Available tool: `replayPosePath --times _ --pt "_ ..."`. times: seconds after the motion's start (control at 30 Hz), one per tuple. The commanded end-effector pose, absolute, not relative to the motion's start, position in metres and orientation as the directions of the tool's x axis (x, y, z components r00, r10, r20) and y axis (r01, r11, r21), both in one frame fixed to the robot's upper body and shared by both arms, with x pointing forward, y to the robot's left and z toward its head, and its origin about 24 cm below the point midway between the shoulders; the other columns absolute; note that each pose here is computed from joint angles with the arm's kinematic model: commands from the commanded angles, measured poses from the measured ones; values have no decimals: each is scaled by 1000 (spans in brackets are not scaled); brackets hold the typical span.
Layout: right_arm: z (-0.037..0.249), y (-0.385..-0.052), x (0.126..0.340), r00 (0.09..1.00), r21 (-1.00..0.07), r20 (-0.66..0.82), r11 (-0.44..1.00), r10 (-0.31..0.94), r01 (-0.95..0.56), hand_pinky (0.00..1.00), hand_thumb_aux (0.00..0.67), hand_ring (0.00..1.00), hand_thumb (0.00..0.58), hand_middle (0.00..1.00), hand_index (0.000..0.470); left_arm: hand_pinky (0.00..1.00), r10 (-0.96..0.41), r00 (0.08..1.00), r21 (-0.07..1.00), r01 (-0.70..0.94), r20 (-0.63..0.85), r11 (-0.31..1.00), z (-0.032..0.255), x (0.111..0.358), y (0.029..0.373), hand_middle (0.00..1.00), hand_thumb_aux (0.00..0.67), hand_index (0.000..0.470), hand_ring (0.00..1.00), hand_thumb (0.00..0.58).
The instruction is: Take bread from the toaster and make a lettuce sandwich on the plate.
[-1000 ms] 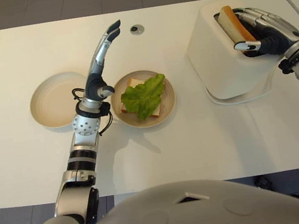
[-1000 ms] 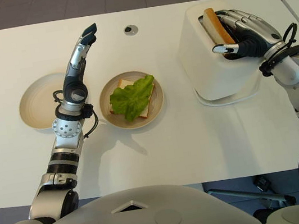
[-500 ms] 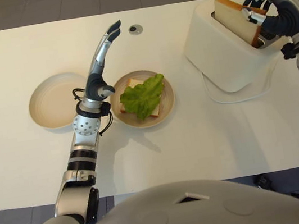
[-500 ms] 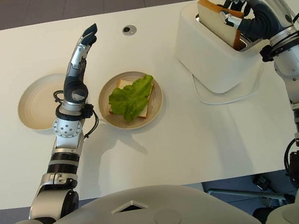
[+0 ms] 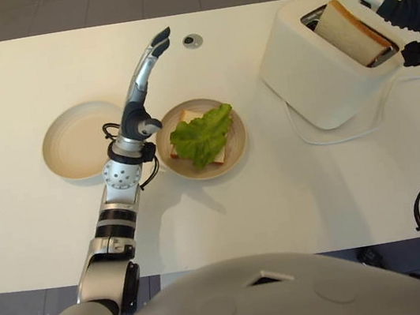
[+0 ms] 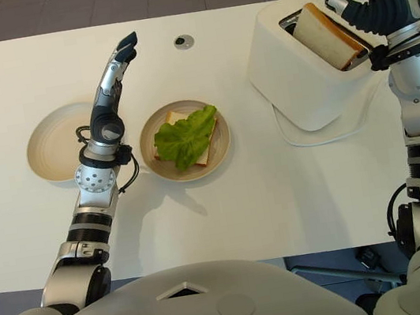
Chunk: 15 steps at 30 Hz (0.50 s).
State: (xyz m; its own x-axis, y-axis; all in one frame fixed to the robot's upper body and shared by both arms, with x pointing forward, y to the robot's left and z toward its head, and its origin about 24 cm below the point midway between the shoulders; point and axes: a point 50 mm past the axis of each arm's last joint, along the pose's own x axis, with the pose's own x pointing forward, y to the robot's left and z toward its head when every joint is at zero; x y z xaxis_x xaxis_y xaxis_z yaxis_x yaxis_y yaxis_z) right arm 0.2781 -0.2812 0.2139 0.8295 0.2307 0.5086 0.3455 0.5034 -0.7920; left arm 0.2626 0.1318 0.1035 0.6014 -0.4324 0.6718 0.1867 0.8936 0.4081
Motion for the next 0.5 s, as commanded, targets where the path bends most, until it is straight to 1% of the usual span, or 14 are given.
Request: replayPosePath --times 0.03,0.1,0.13,0.17,0.2,0.23,0.27,0.43,0.5 --pt "227 -283 278 789 -741 580 533 201 409 1000 670 1000 580 1000 470 0 -445 600 419 193 665 887 101 263 129 0 0 0 0 0" --pt "230 -282 278 782 -736 590 533 201 419 1000 670 1000 580 1000 470 0 -445 601 420 193 664 887 101 263 129 0 0 0 0 0" --pt "225 -282 281 810 -765 550 512 204 391 1000 670 1000 580 1000 470 0 -446 600 420 194 664 887 101 262 128 0 0 0 0 0" --pt "218 -283 283 836 -794 509 487 205 364 1000 599 1000 573 1000 420 0 -446 600 420 194 664 887 101 262 128 0 0 0 0 0" --pt "211 -286 284 864 -823 463 459 197 336 745 347 745 445 745 243 0 -446 601 420 194 664 886 100 262 128 0 0 0 0 0" --pt "204 -290 284 890 -849 414 434 191 302 208 71 208 116 208 50 0 -447 600 420 196 663 886 100 262 128 0 0 0 0 0" --pt "200 -294 283 906 -868 376 415 192 272 0 0 0 0 0 0 0 -448 601 420 197 663 886 100 261 128 0 0 0 0 0" --pt "192 -308 264 954 -925 188 369 233 92 0 0 0 0 0 0 0 -447 603 420 195 661 886 100 261 128 0 0 0 0 0" --pt "190 -317 259 968 -943 129 328 217 52 0 0 0 0 0 0 0 -449 604 421 198 659 885 99 261 127 0 0 0 0 0"
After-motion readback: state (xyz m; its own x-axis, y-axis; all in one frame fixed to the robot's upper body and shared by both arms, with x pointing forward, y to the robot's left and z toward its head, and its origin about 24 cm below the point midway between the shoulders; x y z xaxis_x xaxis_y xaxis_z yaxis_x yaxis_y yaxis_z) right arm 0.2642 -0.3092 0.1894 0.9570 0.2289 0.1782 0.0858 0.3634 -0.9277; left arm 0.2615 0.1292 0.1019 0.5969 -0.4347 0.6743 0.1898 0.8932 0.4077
